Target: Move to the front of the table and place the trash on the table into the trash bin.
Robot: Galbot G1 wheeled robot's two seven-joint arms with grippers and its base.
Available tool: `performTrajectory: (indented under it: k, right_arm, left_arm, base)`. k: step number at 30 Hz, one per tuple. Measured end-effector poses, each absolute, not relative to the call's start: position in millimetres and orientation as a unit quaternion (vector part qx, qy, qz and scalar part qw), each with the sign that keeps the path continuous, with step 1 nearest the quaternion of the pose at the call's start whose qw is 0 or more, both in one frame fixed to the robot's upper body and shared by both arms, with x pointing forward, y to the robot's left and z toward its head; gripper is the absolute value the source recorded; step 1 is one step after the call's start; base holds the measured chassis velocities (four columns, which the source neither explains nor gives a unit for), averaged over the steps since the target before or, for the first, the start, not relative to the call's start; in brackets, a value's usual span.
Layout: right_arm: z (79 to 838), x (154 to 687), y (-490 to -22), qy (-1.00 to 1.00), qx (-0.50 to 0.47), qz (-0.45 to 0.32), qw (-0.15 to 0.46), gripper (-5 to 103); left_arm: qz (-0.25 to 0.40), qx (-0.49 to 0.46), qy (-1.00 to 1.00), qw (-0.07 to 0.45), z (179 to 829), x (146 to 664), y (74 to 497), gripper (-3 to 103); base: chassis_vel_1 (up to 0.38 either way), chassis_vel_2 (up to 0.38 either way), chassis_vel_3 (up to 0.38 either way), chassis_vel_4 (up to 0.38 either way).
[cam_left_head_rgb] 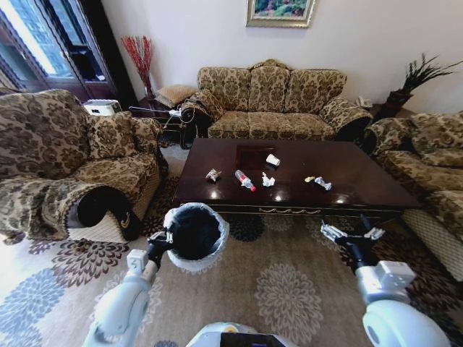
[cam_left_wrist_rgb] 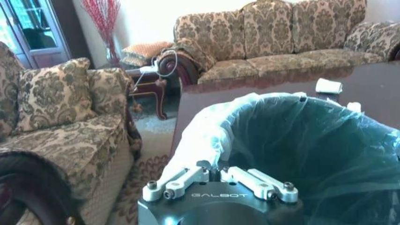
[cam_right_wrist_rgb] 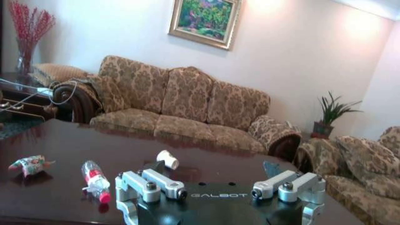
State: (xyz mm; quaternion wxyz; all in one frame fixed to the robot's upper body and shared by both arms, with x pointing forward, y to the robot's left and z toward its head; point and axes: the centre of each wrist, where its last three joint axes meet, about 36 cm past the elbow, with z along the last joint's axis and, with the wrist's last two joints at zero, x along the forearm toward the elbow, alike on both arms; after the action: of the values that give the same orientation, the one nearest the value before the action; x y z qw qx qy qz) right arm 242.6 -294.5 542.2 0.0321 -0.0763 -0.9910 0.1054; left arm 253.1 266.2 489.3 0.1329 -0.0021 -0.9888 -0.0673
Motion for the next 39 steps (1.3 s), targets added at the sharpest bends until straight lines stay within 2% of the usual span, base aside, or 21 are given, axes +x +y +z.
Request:
performTrajectory:
  k: [20, 30, 39]
  right_arm:
    - [540.8, 240.4, -295.5, -0.989, -0.101, 0.089, 0.055, 100]
    - [541.7, 239.3, -299.2, -0.991, -0.104, 0.078, 0.028, 100]
    - [541.6, 252.2, -302.5, -0.994, -0.076, 0.082, 0.012, 100]
  left_arm:
    - [-0.039, -0.014, -0.995, 0.087, 514.0, 245.3, 253.6, 3]
    - [-0.039, -0.013, -0.995, 0.090, 509.7, 248.3, 251.6, 3]
    - [-0.029, -0.004, -0.996, 0.085, 508.1, 247.7, 250.4, 3]
  base:
    - [0.000, 0.000, 0.000, 0.000]
    - [-0.025, 0.025, 0.028, -0.024]
    - [-0.164, 0.157, 0.149, -0.165]
